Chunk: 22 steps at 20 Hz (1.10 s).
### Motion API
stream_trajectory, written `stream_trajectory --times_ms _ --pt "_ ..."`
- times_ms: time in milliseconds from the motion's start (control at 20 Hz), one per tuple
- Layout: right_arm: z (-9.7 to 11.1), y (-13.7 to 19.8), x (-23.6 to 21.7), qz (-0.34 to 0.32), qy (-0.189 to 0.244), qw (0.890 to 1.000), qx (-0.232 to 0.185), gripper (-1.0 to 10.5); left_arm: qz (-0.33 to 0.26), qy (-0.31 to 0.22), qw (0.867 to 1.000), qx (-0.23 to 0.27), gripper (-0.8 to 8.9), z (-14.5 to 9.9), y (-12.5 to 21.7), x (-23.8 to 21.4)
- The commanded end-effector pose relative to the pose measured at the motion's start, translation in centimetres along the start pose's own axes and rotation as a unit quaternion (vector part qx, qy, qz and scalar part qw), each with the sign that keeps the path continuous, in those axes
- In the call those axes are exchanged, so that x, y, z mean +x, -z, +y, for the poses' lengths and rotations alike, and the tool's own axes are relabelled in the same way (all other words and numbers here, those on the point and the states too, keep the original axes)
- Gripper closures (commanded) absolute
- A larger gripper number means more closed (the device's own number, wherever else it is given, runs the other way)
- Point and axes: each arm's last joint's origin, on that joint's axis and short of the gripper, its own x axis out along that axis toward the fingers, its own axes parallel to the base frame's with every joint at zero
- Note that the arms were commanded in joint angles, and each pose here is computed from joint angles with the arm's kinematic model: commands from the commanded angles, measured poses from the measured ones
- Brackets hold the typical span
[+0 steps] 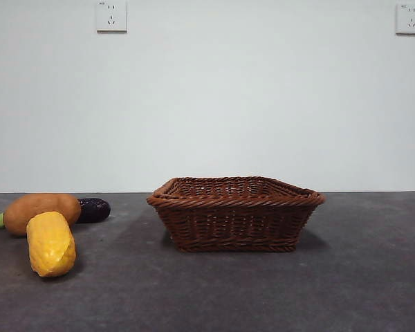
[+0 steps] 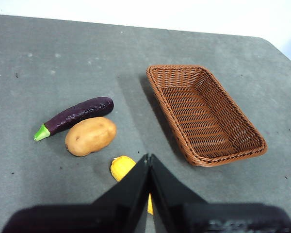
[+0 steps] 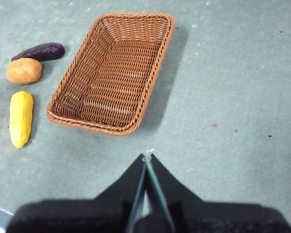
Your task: Help me put the vegetables on the table into the basket
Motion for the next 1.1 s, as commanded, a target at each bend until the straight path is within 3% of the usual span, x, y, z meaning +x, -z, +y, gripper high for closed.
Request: stream_trajectory --times_ms 50,250,300,400,450,550,600,1100 --pt "0.1 -0.1 -0.1 -0.005 -0.011 1.0 -0.008 9.5 0.001 0.004 1.0 0.008 8.18 0.0 -0.1 0.1" --pt "0.2 -0.1 -0.1 -0.006 -0.017 1.0 -0.008 9.3 0.01 0.019 1.0 0.004 7.94 0.0 -0.2 0.4" --pt "0.2 -0.1 -0.1 -0.006 -0.017 1.0 -0.008 8.7 0.012 0.032 0.999 0.003 6.96 0.0 -0.3 0.5" --pt "0.2 -0.1 -0.1 -0.005 -0.021 1.0 -0.008 6.7 0.018 0.049 0.999 0.001 3.23 0.0 -0.4 0.8" --pt "0.2 -0.1 -0.1 -0.004 -0.025 1.0 -0.007 5.7 0.022 0.052 0.998 -0.002 1.81 0.1 -0.4 1.0" --pt "0.2 -0.1 0.0 -0.002 -0.028 1.0 -0.005 3.8 0.032 0.051 0.998 -0.007 1.56 0.2 -0.5 1.4" --pt "0.2 -0.1 0.0 -0.001 -0.028 1.0 -0.005 3.6 0.036 0.053 0.998 -0.009 1.56 0.3 -0.5 1.5" --pt "-0.4 -0.6 1.6 0.032 -0.055 0.998 0.013 3.5 0.047 0.053 0.997 -0.015 1.56 0.6 -0.7 2.2"
